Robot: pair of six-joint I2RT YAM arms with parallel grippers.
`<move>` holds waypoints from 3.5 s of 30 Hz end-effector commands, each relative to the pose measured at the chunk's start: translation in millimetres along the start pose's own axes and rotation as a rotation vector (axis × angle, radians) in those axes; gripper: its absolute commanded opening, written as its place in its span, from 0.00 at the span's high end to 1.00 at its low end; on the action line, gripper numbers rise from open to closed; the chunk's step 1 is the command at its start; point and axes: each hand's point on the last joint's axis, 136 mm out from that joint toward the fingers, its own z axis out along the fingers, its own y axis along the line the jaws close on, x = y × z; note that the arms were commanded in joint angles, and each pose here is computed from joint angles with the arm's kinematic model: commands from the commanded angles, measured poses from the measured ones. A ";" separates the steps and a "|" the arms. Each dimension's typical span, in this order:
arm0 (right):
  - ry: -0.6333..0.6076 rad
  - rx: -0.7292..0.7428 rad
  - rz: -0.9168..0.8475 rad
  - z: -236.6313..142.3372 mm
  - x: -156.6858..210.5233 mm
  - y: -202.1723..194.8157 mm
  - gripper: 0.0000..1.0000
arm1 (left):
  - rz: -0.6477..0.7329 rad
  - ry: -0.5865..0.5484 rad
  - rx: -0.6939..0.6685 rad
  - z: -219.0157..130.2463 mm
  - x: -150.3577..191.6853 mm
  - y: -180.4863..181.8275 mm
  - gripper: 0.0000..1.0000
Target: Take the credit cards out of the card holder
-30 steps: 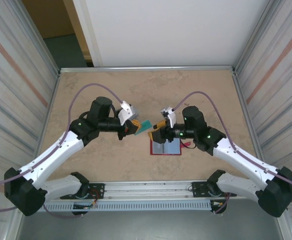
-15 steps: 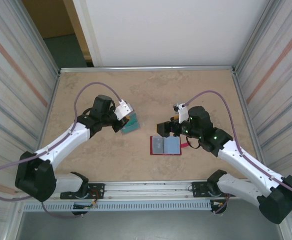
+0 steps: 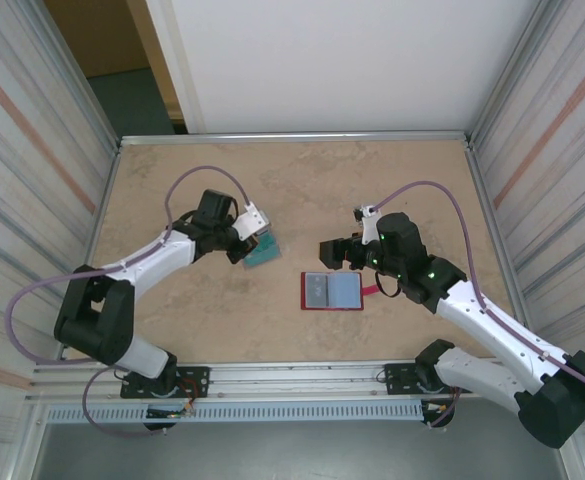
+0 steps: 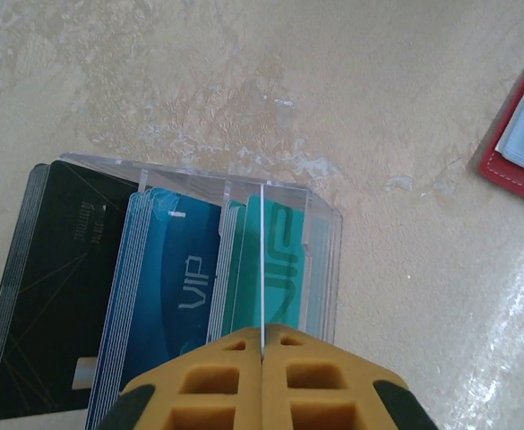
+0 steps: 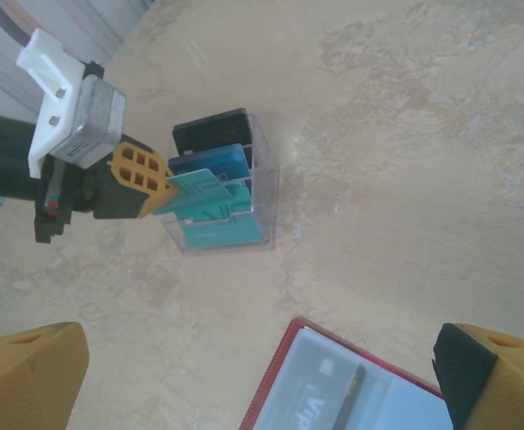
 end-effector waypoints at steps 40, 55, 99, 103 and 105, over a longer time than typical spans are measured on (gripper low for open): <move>-0.035 0.154 0.123 -6.2 -5.9 -27.9 0.01 | -0.071 -0.055 -0.058 -32.5 -30.3 17.3 0.65; 0.025 0.396 0.138 1.3 11.4 -63.6 0.01 | -0.336 -0.276 -0.342 -107.8 -30.3 32.1 0.20; 0.539 0.458 -0.102 79.9 130.8 -17.0 0.34 | -0.809 -0.532 -0.668 -172.7 45.6 37.0 0.01; 0.576 0.493 -0.117 78.6 147.6 -18.6 0.40 | -0.798 -0.521 -0.668 -163.7 41.9 42.2 0.01; 0.585 0.503 -0.116 78.6 153.4 -19.3 0.43 | -0.788 -0.511 -0.665 -159.8 38.3 45.0 0.01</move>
